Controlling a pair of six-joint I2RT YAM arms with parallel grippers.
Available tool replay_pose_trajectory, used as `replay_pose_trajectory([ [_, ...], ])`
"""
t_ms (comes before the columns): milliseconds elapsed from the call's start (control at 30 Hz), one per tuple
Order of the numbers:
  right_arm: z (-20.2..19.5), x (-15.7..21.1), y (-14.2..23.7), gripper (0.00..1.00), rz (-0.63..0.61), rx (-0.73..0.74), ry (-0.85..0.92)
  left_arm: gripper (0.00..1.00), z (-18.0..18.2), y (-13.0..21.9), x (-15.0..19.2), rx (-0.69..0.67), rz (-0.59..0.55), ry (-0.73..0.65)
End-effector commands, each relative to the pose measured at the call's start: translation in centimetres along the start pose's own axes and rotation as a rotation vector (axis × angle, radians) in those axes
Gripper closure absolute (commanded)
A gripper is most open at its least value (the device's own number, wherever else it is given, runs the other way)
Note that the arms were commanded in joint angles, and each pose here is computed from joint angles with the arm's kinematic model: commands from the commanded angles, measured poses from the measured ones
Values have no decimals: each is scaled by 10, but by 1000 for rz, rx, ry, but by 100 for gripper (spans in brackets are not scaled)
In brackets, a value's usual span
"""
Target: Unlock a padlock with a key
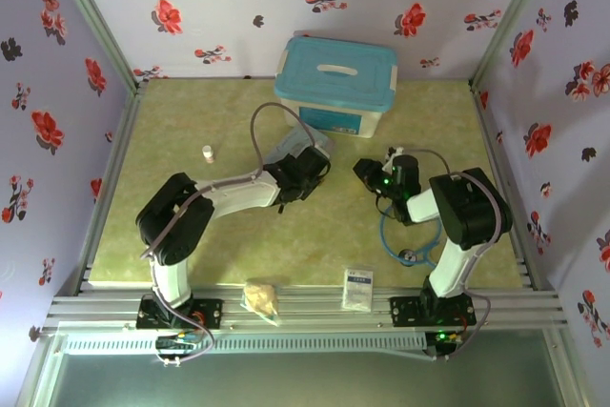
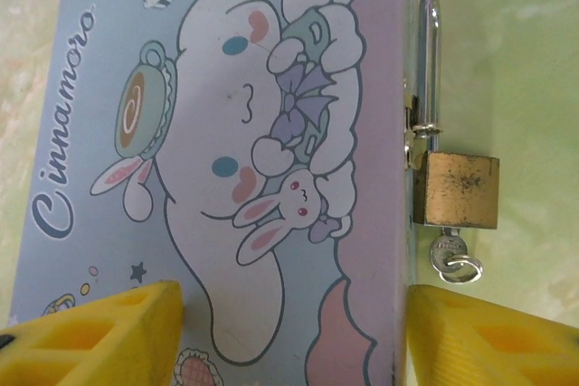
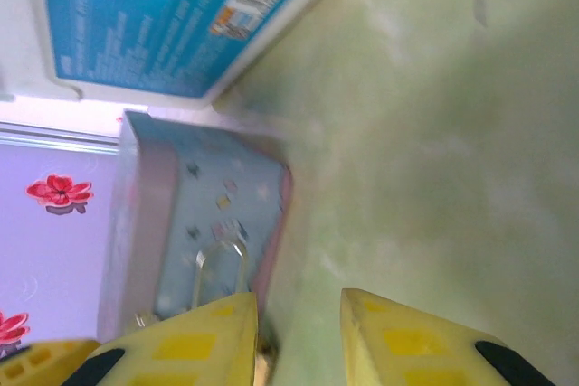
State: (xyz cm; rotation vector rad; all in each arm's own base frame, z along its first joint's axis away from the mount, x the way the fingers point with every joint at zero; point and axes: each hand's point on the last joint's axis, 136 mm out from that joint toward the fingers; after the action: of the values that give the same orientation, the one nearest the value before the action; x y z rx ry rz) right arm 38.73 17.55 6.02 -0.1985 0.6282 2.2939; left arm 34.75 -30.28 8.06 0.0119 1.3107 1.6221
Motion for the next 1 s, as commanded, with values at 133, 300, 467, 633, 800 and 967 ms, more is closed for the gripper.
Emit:
replay_pose_trajectory([
  [133,-12,43,7,60,137,239,371,26,0,10,35,122,164,45],
  [300,-15,76,11,52,259,404,784,18,26,36,-3,189,49,273],
  [467,3,95,-9,48,313,303,914,12,66,43,-28,260,-43,516],
  [633,16,105,-25,46,337,194,946,8,93,1,-36,255,-65,554],
  [800,25,113,-33,42,320,133,999,6,86,-32,-54,327,-113,507],
  [967,22,119,-42,40,322,133,1063,6,77,-52,-63,380,-127,501],
])
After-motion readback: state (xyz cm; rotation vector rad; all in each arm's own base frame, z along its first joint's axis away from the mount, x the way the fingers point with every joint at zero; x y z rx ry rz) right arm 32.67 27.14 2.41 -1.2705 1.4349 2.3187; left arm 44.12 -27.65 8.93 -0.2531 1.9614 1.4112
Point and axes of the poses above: each hand's point on the last joint's axis, 136 mm out from that joint toward the fingers, its own y axis back along the fingers, its own z axis along the line the jaws close on, x = y × z, and after that the axes turned 2 degrees about -y, right-handed
